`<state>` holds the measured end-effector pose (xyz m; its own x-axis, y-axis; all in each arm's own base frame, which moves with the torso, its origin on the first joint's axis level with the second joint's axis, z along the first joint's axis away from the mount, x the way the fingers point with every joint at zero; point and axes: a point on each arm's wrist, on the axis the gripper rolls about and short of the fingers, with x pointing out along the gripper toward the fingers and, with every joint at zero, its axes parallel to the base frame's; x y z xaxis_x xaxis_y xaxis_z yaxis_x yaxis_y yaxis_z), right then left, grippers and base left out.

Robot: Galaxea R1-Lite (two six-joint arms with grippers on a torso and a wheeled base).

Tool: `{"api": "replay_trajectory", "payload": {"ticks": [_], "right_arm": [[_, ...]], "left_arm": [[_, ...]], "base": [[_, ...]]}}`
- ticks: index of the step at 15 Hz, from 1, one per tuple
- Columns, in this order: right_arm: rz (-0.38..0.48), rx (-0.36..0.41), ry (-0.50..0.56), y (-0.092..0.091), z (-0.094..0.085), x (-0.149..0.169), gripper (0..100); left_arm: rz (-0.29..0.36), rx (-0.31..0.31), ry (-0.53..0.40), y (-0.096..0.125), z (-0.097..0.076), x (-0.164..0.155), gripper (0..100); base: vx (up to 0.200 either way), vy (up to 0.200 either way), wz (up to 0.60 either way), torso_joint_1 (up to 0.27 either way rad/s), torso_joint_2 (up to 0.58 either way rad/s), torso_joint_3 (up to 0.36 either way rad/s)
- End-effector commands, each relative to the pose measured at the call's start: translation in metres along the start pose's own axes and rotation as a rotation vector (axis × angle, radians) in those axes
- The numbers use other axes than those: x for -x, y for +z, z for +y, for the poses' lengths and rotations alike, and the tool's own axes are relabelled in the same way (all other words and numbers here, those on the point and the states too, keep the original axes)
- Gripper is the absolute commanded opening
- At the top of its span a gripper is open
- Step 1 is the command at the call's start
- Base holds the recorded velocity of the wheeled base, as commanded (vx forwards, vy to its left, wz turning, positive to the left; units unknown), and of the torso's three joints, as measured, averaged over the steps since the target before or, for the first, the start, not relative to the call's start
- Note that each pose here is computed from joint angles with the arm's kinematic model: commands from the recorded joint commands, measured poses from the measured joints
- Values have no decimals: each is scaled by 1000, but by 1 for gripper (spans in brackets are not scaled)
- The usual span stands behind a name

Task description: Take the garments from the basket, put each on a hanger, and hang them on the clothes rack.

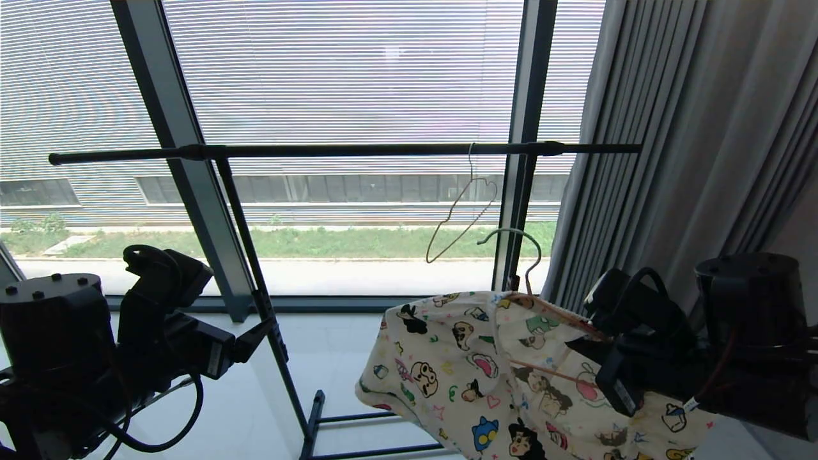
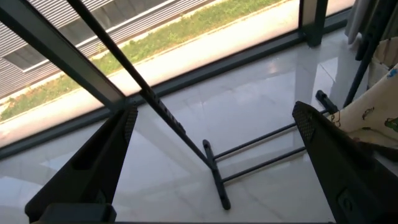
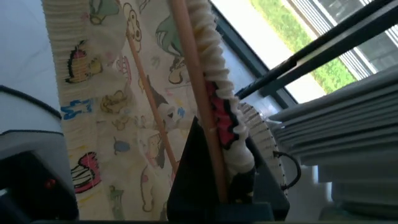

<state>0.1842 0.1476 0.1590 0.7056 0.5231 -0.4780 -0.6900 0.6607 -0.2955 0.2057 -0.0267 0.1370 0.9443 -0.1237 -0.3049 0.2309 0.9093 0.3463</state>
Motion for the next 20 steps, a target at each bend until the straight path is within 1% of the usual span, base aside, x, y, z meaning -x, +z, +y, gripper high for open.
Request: {"api": "replay_trajectory", "payload": {"ticks": [1, 3, 4, 5, 6, 7, 16, 20], "right_arm": [[27, -66, -23, 5, -2, -1, 0], [93, -179, -70, 7, -4, -2, 0], [100, -225, -82, 8, -4, -2, 0], [97, -256, -83, 9, -4, -4, 0], [85, -270, -77, 13, -2, -4, 0], [76, -278, -68, 17, 0, -6, 0], [49, -267, -29, 42, 9, -35, 0], [41, -304, -6, 53, 17, -51, 0]], "left_arm": [[-27, -2, 19, 5, 2, 5, 100], [-37, -2, 24, 7, 3, 7, 100], [-37, -2, 26, 7, 3, 7, 100], [-37, -1, 32, 7, 3, 8, 100], [-32, 0, 40, 6, 3, 8, 100], [-32, 0, 45, 6, 3, 9, 100], [-36, -6, 47, 7, 4, 9, 100], [-34, -6, 46, 7, 3, 9, 100]], "base": [[0, 0, 0, 0, 0, 0], [0, 0, 0, 0, 0, 0], [0, 0, 0, 0, 0, 0], [0, 0, 0, 0, 0, 0], [0, 0, 0, 0, 0, 0], [0, 0, 0, 0, 0, 0], [0, 200, 0, 2, 3, 3], [0, 200, 0, 2, 1, 4]]}}
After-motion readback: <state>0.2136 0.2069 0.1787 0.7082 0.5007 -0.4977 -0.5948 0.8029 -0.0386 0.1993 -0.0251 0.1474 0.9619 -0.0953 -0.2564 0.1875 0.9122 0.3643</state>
